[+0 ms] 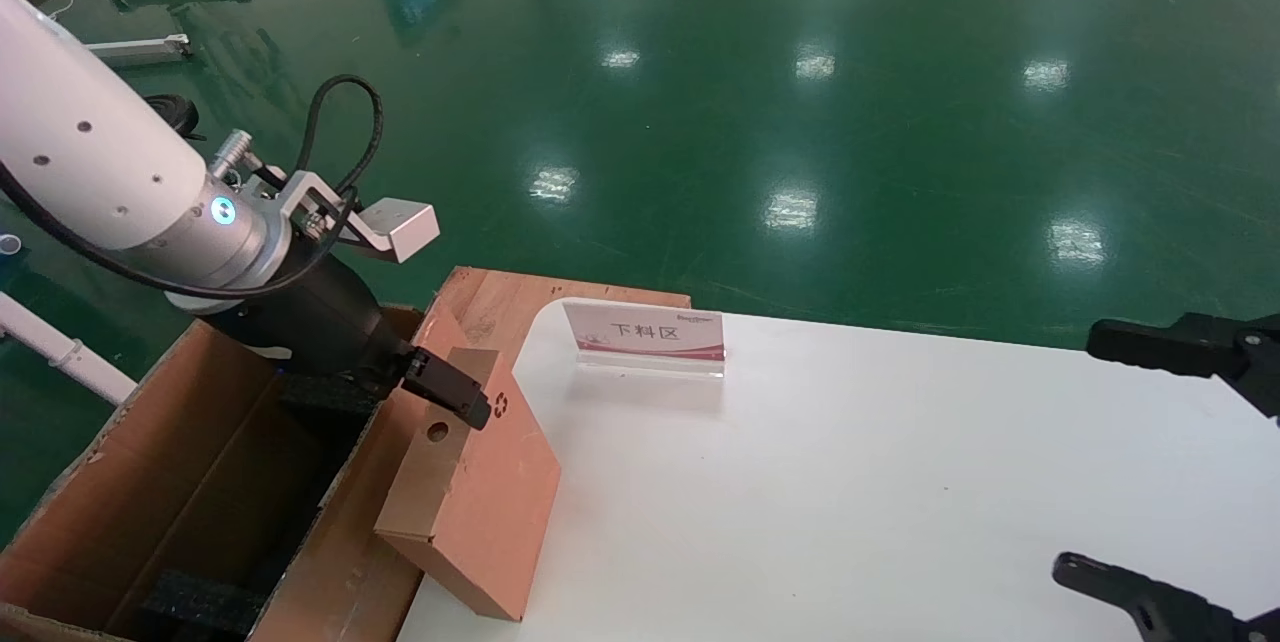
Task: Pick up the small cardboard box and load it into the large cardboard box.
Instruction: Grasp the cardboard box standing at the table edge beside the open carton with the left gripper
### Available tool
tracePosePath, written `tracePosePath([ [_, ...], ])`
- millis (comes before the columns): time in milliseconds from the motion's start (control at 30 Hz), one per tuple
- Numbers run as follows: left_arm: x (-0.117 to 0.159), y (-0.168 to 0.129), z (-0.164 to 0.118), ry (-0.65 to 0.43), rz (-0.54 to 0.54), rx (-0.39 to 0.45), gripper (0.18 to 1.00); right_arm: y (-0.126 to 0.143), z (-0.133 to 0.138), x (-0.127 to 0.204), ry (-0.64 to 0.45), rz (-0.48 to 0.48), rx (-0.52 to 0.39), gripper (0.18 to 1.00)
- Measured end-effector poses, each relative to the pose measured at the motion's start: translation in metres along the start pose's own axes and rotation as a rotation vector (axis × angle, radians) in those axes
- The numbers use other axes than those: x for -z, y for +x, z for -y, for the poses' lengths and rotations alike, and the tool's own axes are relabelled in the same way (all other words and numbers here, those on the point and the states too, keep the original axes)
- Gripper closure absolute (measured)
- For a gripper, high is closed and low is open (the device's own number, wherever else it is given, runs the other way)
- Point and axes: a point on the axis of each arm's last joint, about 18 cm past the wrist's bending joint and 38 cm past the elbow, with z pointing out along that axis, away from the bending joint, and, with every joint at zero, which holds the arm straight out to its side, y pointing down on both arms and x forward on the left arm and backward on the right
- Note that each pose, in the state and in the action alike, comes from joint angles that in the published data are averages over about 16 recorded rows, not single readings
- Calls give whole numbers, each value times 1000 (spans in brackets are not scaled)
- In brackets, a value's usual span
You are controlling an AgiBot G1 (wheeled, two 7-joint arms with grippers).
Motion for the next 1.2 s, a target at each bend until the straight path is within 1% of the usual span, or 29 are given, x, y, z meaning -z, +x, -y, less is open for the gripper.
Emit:
tracePosePath([
  [500, -25, -4, -11, -25, -39, 16, 184, 0, 0, 0, 0, 0, 0, 178],
  [833, -29, -6, -18, -49, -41, 31, 184, 0, 0, 0, 0, 0, 0, 178],
  [1200, -29, -5, -19, -46, -59, 44, 184, 0, 0, 0, 0, 0, 0, 178],
])
